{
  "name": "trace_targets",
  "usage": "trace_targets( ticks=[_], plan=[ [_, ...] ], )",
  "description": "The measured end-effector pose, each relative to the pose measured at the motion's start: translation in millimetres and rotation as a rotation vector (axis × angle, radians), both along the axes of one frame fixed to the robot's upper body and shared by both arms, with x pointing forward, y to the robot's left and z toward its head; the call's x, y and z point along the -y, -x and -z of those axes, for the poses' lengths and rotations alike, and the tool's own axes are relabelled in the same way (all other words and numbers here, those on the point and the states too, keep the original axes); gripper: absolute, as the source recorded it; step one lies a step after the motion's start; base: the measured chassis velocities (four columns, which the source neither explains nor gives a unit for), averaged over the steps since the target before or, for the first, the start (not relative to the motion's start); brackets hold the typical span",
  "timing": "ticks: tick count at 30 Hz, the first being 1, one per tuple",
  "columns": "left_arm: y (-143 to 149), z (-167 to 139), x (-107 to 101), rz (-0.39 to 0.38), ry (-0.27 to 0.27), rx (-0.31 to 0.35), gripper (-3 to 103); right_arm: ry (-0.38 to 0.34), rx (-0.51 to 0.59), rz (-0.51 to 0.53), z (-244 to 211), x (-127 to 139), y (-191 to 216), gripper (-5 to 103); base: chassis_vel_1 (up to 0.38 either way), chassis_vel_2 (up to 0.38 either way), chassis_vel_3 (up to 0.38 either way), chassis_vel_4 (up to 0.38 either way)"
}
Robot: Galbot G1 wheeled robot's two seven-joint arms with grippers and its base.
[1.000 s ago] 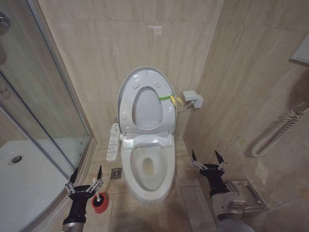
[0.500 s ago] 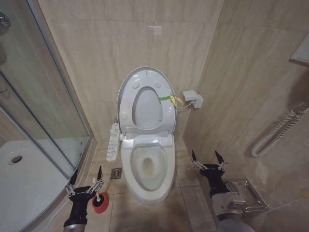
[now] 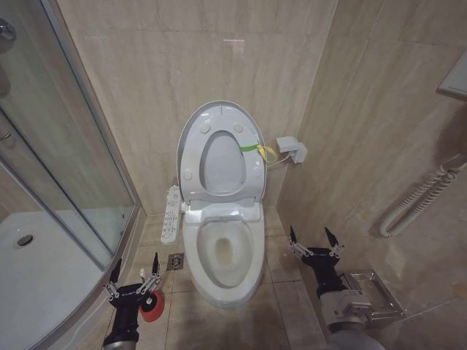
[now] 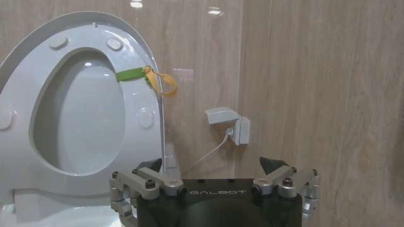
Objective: Open the toilet lid, clean the toilet bowl with a toilet brush, close the toilet lid, and flush.
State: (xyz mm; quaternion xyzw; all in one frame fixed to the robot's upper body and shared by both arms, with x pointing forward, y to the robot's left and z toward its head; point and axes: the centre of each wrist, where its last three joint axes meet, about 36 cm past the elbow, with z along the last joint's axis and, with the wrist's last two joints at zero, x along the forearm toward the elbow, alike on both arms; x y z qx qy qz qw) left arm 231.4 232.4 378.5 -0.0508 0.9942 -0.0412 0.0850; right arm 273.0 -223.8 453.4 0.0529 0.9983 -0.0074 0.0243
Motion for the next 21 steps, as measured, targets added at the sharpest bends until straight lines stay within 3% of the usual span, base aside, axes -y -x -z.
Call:
trace_targets(
  ticks=[21],
  plan=[
    [1.0, 3.5, -20.8, 0.047, -0.065, 0.054, 97, 0.000, 0.000, 0.000, 0.0, 0.0, 0.0, 100, 0.000, 0.000, 0.000, 0.000]
  ],
)
